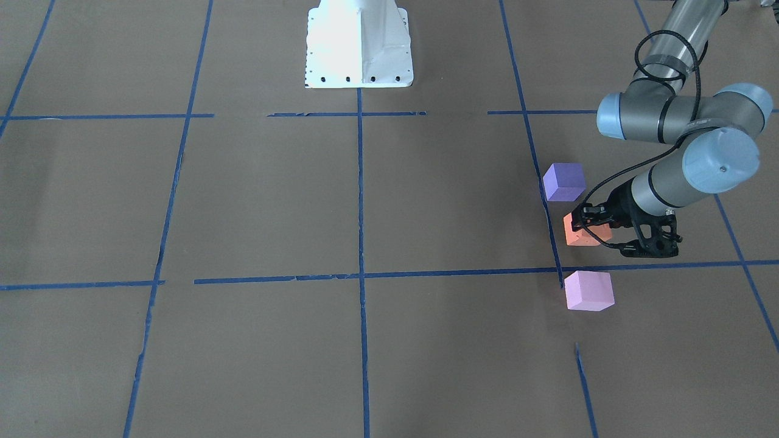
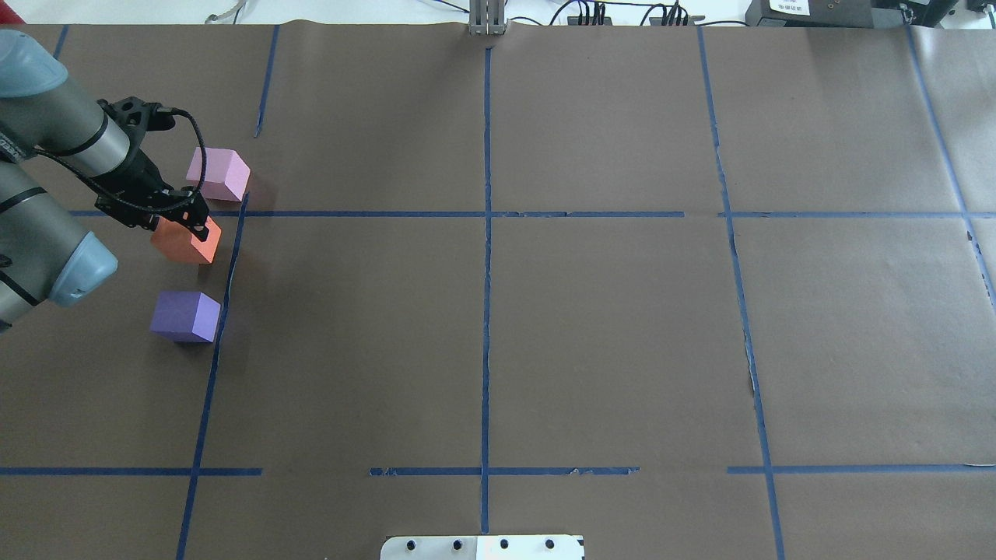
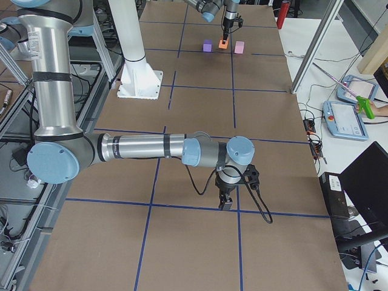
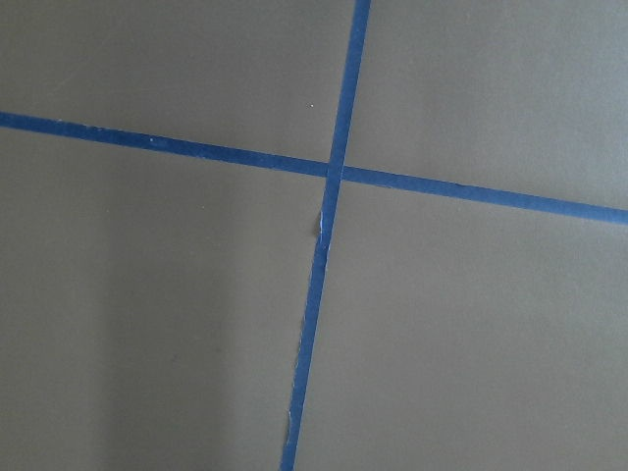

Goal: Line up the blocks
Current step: 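Lower the orange cube between the pink and purple cubes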

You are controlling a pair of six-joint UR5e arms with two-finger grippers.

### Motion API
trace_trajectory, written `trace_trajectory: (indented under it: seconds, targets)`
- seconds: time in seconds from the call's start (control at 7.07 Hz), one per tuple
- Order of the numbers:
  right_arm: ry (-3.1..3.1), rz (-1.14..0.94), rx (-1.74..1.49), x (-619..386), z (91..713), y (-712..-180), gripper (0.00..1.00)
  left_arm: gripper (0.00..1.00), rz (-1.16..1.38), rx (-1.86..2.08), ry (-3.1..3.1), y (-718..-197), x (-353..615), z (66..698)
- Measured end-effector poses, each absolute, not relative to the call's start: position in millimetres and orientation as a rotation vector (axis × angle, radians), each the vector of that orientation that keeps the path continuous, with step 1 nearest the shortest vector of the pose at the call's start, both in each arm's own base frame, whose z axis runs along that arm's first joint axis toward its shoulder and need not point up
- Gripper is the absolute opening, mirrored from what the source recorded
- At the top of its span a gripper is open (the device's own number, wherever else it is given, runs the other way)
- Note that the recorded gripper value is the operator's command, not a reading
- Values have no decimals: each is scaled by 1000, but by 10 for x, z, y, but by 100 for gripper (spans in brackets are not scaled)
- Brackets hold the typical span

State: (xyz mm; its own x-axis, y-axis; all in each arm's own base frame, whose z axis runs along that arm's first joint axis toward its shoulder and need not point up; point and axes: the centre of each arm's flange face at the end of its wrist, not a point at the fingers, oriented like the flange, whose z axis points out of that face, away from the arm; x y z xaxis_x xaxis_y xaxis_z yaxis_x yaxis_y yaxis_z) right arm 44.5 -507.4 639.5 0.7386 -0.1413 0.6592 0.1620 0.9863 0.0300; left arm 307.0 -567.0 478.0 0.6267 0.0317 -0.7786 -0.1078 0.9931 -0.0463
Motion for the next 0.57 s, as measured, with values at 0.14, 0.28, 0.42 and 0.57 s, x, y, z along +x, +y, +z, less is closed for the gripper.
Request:
trace_trajectory:
  seconds: [0.14,0.28,0.42,0.57]
  targets:
    - [-721,-167,-30,445,6393,-5074,100,2,82,-93,890,-5665,3088,4802]
    - [-721,-167,-30,445,6393,-5074,100,2,85,-92,891,-5666,3100,4834]
    - [-721,-167,-30,445,6394,-5074,100,2,88,-90,893,-5668,3114,4871]
    - [-721,-166,-30,445,6395,-5074,100,2,91,-88,895,-5666,3131,4888]
